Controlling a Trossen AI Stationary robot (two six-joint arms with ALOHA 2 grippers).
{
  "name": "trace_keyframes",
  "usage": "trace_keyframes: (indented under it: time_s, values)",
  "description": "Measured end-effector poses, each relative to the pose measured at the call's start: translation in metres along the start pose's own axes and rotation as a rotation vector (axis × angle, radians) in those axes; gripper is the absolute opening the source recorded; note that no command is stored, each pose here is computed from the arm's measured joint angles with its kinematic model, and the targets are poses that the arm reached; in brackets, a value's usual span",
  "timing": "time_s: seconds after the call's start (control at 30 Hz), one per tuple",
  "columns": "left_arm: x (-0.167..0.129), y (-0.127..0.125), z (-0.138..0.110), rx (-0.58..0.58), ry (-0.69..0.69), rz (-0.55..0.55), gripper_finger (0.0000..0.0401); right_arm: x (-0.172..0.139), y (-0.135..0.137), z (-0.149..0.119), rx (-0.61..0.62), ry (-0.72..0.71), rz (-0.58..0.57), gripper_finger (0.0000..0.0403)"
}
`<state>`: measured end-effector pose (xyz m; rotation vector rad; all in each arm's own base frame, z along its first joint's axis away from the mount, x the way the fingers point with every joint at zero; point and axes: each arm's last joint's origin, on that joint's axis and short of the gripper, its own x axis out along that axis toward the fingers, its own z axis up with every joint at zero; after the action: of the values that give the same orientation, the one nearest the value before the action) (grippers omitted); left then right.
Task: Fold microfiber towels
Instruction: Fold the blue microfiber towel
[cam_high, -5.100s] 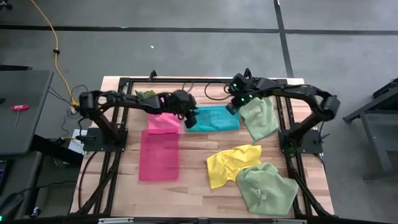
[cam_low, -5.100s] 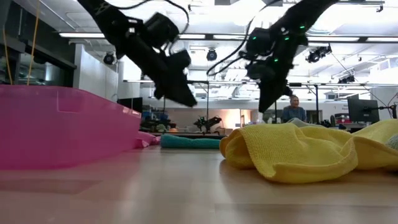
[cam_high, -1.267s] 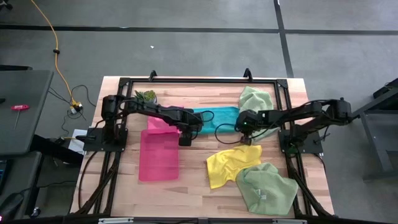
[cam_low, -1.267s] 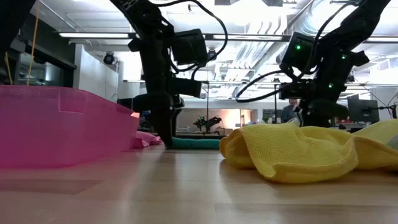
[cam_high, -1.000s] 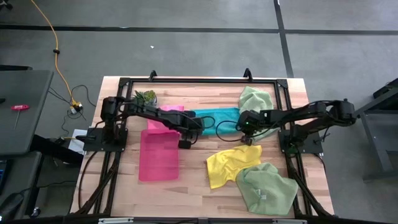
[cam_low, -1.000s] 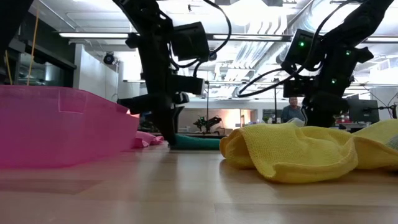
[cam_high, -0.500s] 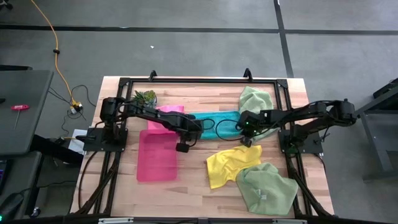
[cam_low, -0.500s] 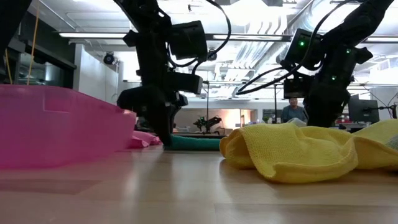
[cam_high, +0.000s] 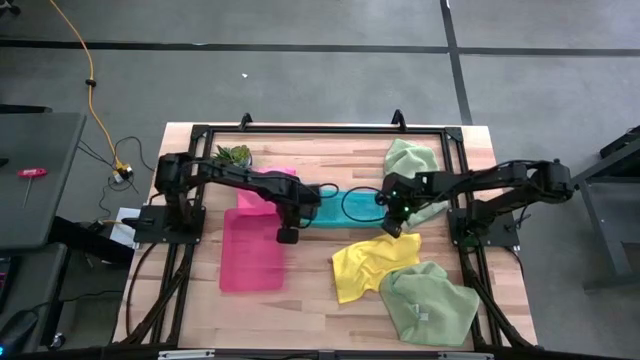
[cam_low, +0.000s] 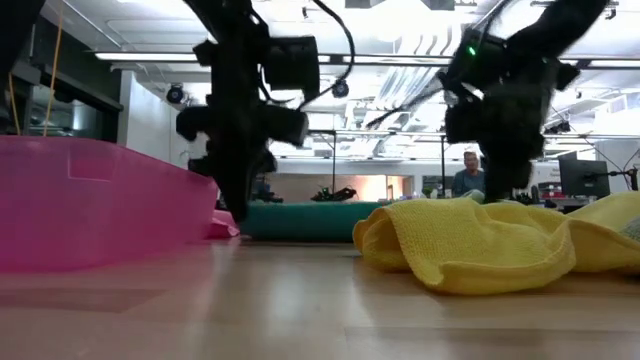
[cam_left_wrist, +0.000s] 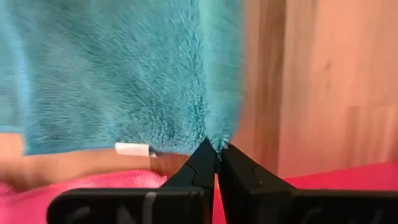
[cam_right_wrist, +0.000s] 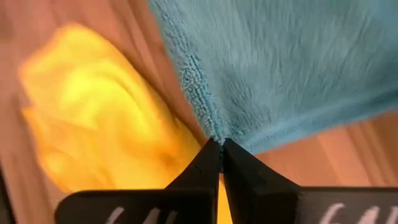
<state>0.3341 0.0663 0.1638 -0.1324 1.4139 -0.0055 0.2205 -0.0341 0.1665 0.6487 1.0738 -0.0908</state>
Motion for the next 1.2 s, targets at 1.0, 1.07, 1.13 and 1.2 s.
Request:
trace_keyframes:
  time_s: [1.0, 1.07, 1.13, 1.2]
  values:
    - [-0.03, 0.058, 0.006, -0.345, -0.262, 0.246, 0.0, -0.022, -0.037, 0.019, 0.366, -0.162, -0.309, 0.0]
    - [-0.027, 0.059, 0.008, -0.355, -0.263, 0.25, 0.0, -0.022, -0.037, 0.019, 0.383, -0.166, -0.312, 0.0]
    - [-0.026, 0.059, 0.007, -0.367, -0.26, 0.25, 0.0, -0.022, -0.037, 0.019, 0.389, -0.173, -0.324, 0.0]
    - [-0.023, 0.058, 0.01, -0.379, -0.266, 0.263, 0.0, -0.022, -0.037, 0.019, 0.41, -0.181, -0.333, 0.0]
